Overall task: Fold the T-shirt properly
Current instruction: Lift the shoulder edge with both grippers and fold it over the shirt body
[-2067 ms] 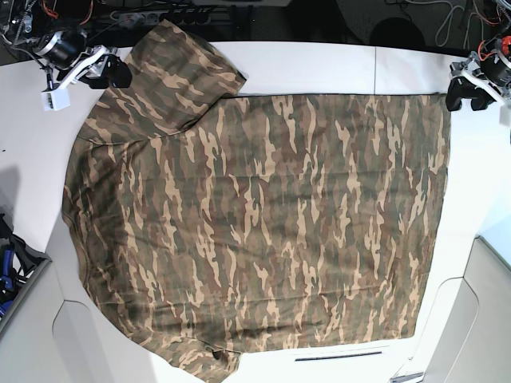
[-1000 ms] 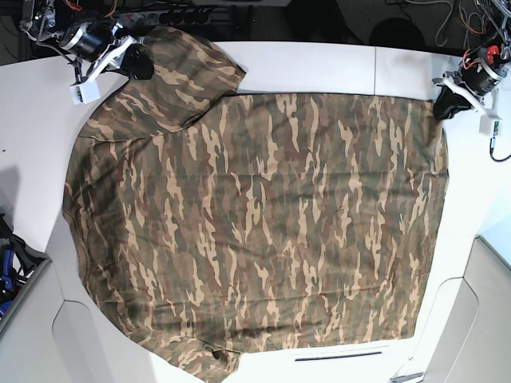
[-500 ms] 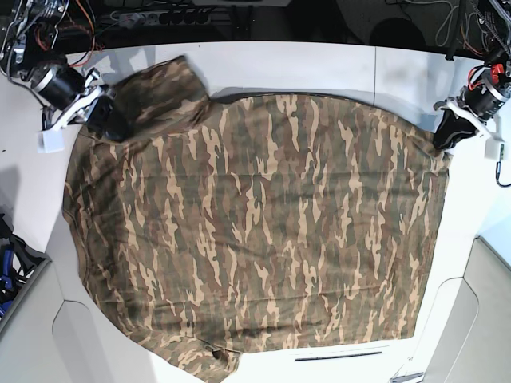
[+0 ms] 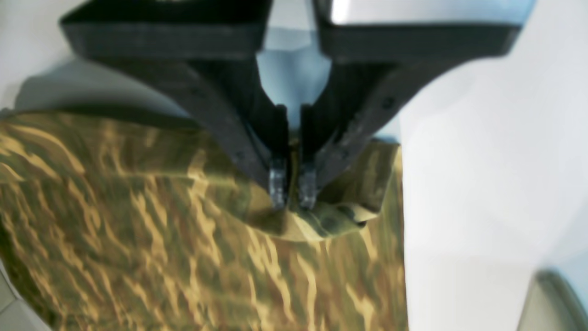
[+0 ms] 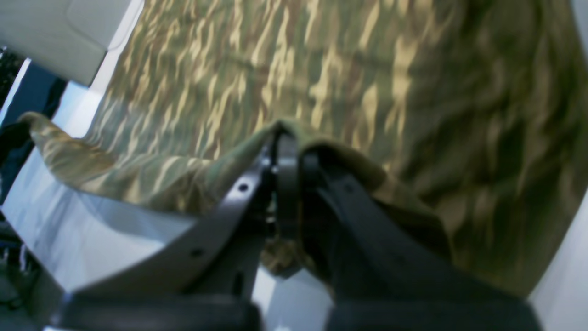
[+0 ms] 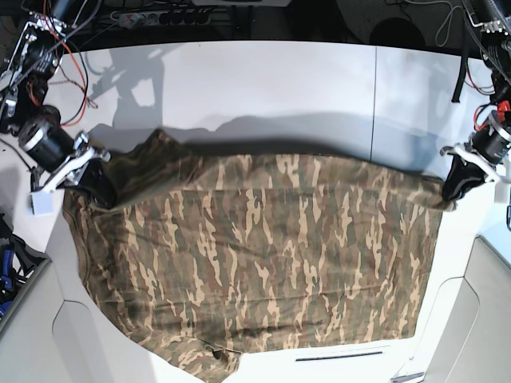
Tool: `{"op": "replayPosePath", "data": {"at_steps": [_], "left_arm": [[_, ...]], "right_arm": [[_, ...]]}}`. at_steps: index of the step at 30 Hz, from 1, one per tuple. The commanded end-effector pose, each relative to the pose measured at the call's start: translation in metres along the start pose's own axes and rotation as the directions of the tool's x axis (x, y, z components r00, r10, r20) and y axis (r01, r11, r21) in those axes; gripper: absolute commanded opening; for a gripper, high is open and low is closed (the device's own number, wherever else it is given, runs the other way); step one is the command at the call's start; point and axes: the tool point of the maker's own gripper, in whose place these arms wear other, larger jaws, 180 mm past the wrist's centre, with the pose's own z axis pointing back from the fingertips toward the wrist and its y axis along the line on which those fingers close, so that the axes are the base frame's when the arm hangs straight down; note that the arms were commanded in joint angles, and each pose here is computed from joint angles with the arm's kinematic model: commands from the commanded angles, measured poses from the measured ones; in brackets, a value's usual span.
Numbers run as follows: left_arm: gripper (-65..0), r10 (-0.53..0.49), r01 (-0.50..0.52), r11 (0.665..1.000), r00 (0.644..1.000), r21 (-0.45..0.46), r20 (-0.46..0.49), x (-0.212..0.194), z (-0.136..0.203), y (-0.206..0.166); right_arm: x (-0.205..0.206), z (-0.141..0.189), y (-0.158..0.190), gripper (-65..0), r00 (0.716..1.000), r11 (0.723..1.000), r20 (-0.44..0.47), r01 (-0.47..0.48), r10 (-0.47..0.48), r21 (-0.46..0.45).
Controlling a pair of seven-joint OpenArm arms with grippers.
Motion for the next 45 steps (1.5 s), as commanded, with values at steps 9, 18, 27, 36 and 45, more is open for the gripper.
{"op": "replayPosePath", "data": {"at_steps": [9, 18, 27, 36, 45], "left_arm": [[-65.0, -0.080, 0.077, 0.997, 0.990, 0.027, 0.118, 0.045, -0.016, 0.007], [-65.0, -0.119, 0.113, 0.991, 0.990, 0.068, 0.081, 0.040, -0.066, 0.014], [-65.0, -0.052, 0.040, 0.991, 0.994, 0.126, 0.098, 0.049, -0.084, 0.037], [-32.0, -0.012, 0.003, 0.991, 0.998, 0.137, 0.066, 0.032, -0.086, 0.045], [-26.0, 0.053, -0.055, 0.985, 0.998, 0.162, 0.018, 0.024, -0.078, 0.057]], "right_arm": [[0.079, -0.028, -0.016, -65.0, 0.988, 1.000, 0.154, -0.028, 0.029, -0.005], [0.094, -0.084, -0.036, -65.0, 0.995, 0.999, 0.093, 0.044, -0.046, 0.025], [0.085, -0.122, -0.046, -65.0, 0.999, 1.000, 0.040, 0.002, -0.001, -0.026], [0.065, -0.136, -0.050, -29.3, 1.000, 0.998, -0.007, -0.030, 0.030, -0.062], [0.058, -0.129, -0.054, -20.3, 0.997, 0.997, -0.069, -0.023, 0.018, -0.074]]}}
